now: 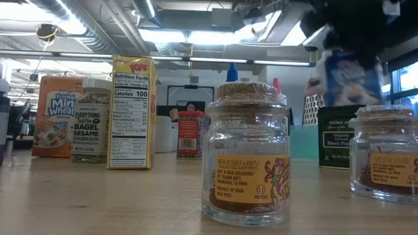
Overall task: Pick & Place Kitchen Items
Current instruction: Put the blue cereal box into the green bin
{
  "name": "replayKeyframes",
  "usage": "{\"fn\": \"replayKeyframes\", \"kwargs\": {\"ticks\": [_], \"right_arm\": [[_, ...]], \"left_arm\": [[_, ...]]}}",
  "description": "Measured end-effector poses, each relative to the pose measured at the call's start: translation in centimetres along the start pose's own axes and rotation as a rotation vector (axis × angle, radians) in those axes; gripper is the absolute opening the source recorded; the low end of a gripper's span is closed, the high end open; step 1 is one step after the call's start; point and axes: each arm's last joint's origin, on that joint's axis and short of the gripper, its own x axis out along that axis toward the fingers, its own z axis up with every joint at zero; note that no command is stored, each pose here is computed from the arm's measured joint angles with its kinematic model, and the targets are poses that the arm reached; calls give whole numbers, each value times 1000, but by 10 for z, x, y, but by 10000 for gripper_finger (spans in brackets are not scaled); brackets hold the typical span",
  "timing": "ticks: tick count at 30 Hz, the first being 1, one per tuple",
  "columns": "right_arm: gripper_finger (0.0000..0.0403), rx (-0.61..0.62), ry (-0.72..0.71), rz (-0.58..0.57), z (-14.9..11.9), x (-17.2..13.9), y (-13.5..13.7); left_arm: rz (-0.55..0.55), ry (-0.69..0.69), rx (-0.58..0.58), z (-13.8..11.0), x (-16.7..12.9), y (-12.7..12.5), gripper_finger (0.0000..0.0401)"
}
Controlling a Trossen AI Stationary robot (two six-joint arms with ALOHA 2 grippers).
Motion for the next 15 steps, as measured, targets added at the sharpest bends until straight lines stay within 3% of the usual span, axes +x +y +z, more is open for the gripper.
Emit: {"fn": "replayKeyframes", "kwargs": {"ticks": [7,15], "right_arm": [[124,-34,-209,70,-1,-52,-2],[124,-57,-435,-45,-3,-97,-17]], "left_arm": [[-1,12,10,-1,0,1,203],[16,37,44,-4,0,3,204]]}}
